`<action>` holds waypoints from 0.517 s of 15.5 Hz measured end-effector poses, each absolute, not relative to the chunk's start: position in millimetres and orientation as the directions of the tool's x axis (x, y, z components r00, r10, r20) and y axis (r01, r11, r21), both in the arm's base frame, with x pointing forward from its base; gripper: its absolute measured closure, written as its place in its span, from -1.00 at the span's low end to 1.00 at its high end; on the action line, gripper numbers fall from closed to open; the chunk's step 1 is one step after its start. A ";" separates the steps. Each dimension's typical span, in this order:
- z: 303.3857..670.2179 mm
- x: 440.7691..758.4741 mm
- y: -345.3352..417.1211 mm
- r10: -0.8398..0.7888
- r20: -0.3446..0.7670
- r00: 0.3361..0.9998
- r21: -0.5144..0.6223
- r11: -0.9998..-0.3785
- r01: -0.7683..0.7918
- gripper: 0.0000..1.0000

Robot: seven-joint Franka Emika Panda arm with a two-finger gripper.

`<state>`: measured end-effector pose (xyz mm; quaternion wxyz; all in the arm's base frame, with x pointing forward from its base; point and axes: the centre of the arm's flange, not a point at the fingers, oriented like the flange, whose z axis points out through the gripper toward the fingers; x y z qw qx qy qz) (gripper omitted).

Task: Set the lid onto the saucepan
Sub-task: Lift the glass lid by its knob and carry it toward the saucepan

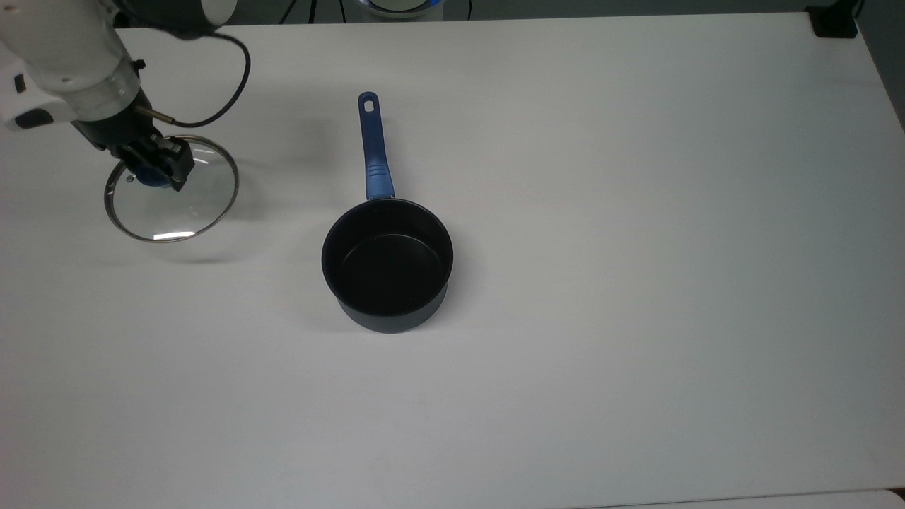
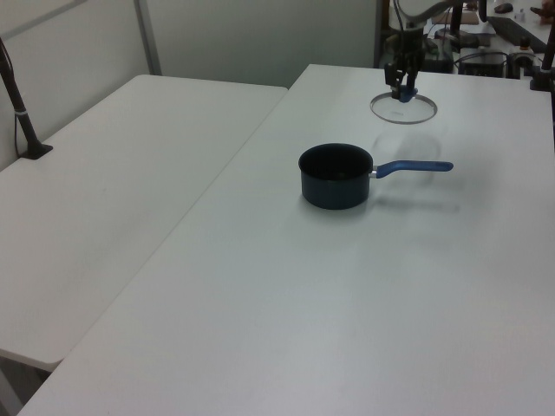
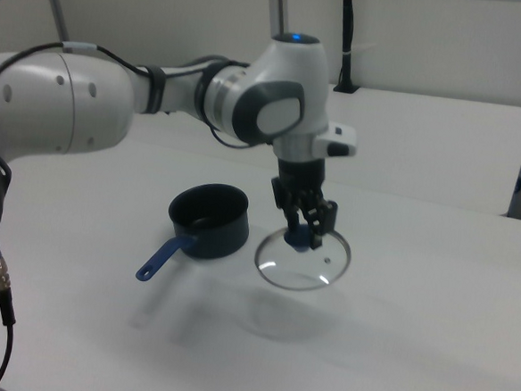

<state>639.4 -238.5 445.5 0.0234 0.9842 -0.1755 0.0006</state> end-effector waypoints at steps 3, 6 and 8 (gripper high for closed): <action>461.5 663.4 -167.1 -0.363 0.023 0.932 0.010 -0.932 -0.363 -0.22; 464.6 677.3 -98.2 -0.372 0.025 0.928 0.006 -0.928 -0.373 -0.22; 475.2 682.9 -54.7 -0.373 0.027 0.927 0.000 -0.928 -0.373 -0.22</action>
